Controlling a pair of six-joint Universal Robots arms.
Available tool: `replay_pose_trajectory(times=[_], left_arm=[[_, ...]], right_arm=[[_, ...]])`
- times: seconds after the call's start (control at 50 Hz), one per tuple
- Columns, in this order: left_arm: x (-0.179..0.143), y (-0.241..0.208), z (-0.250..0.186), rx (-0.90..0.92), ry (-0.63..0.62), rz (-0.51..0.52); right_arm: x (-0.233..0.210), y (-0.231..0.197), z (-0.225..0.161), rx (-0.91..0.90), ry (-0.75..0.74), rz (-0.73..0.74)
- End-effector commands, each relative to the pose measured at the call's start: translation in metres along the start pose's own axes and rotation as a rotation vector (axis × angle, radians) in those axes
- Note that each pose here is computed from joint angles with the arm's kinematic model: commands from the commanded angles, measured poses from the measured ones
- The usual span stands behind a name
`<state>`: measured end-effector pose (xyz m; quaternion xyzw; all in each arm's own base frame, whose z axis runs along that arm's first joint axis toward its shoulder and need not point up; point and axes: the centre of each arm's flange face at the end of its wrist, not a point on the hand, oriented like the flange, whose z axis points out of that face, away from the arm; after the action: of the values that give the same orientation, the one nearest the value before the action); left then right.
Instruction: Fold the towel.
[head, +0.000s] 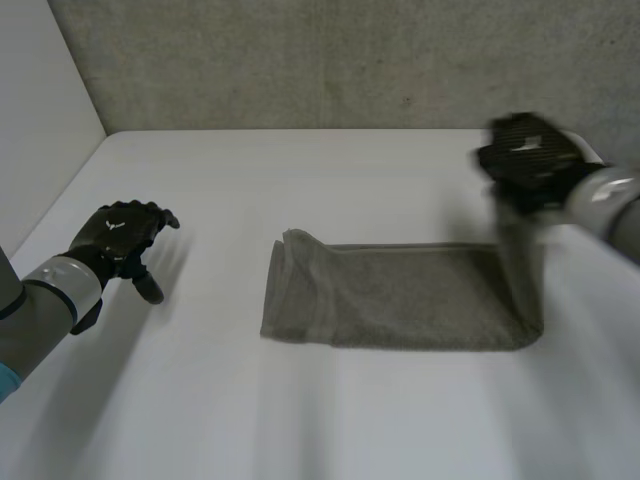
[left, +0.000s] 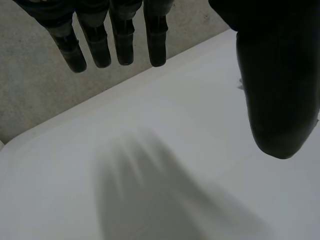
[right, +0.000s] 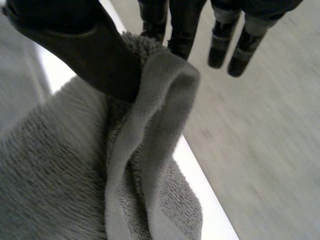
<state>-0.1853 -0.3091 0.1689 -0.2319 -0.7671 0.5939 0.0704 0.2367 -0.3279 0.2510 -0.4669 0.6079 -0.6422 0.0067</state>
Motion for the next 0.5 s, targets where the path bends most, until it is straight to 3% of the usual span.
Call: replay_pose_trajectory(times=[0.02, 0.18, 0.26, 0.38, 0.5], left_arm=[[0.002, 0.000, -0.003, -0.001, 0.003, 0.001], [0.009, -0.003, -0.003, 0.010, 0.023, 0.009], [0.012, -0.009, -0.003, 0.026, 0.030, 0.016], [0.026, -0.030, 0.000, 0.094, 0.066, 0.041], [0.050, -0.055, 0.002, 0.171, 0.121, 0.054]], right_arm=[[-0.165, -0.055, 0.014, 0.100, -0.306, -0.074], [-0.235, -0.044, 0.020, 0.106, -0.416, -0.100], [-0.240, -0.044, 0.019, 0.102, -0.423, -0.101], [-0.216, -0.060, 0.008, 0.114, -0.362, -0.074], [-0.161, -0.063, -0.011, 0.076, -0.261, 0.097]])
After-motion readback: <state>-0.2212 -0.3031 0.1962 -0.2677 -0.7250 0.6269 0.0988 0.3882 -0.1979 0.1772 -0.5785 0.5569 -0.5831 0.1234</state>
